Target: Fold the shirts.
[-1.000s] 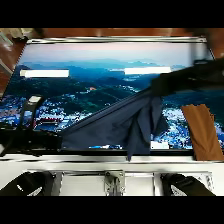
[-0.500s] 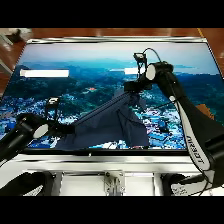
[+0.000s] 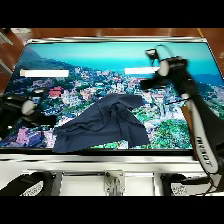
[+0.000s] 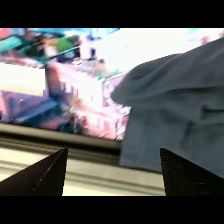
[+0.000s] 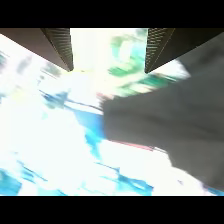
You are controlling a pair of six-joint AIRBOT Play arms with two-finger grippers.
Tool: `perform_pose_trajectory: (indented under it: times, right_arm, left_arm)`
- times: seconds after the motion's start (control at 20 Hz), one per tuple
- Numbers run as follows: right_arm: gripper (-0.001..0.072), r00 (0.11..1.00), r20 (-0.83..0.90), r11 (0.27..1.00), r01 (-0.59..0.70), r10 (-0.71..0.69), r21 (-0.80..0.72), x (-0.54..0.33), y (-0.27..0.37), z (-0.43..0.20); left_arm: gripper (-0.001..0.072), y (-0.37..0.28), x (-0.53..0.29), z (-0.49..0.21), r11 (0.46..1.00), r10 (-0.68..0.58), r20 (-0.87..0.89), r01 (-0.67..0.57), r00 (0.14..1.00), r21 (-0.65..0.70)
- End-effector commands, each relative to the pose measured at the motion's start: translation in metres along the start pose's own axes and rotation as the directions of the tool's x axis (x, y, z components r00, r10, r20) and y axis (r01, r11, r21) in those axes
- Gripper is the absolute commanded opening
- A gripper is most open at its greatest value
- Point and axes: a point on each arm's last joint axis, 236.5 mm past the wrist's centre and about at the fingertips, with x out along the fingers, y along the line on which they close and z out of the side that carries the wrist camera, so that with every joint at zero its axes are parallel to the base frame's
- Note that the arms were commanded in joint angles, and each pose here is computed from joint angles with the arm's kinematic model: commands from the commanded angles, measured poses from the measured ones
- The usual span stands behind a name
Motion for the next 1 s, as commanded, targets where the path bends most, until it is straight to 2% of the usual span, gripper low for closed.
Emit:
perform_pose_trajectory:
  times: [0.0,0.15,0.3,0.4,0.75,0.95]
  right_arm:
    - [0.0569,0.968,-0.203,0.985,-0.125,0.147,0.116,-0.022,-0.043,-0.066]
    - [0.0570,0.894,-0.195,0.877,-0.318,0.404,0.360,-0.022,-0.054,-0.099]
    - [0.0570,0.842,-0.155,0.776,-0.385,0.517,0.500,-0.013,-0.064,-0.123]
    - [0.0570,0.829,-0.151,0.755,-0.395,0.539,0.524,-0.007,-0.065,-0.132]
    - [0.0570,0.826,-0.127,0.735,-0.406,0.550,0.543,0.008,-0.060,-0.135]
    - [0.0570,0.826,-0.126,0.733,-0.404,0.549,0.547,0.008,-0.060,-0.135]
  left_arm:
    - [0.0676,0.010,-0.004,-0.033,0.980,-0.194,-0.079,0.190,0.978,-0.058]
    - [0.0676,0.001,0.027,-0.065,0.916,-0.371,-0.133,0.339,0.919,-0.213]
    - [0.0676,-0.010,0.064,-0.076,0.869,-0.441,-0.095,0.399,0.892,-0.293]
    - [0.0675,-0.015,0.086,-0.079,0.869,-0.442,-0.075,0.406,0.894,-0.282]
    - [0.0675,-0.029,0.116,-0.091,0.849,-0.495,-0.165,0.434,0.853,-0.301]
    - [0.0667,-0.046,0.113,-0.084,0.809,-0.566,-0.146,0.512,0.812,-0.289]
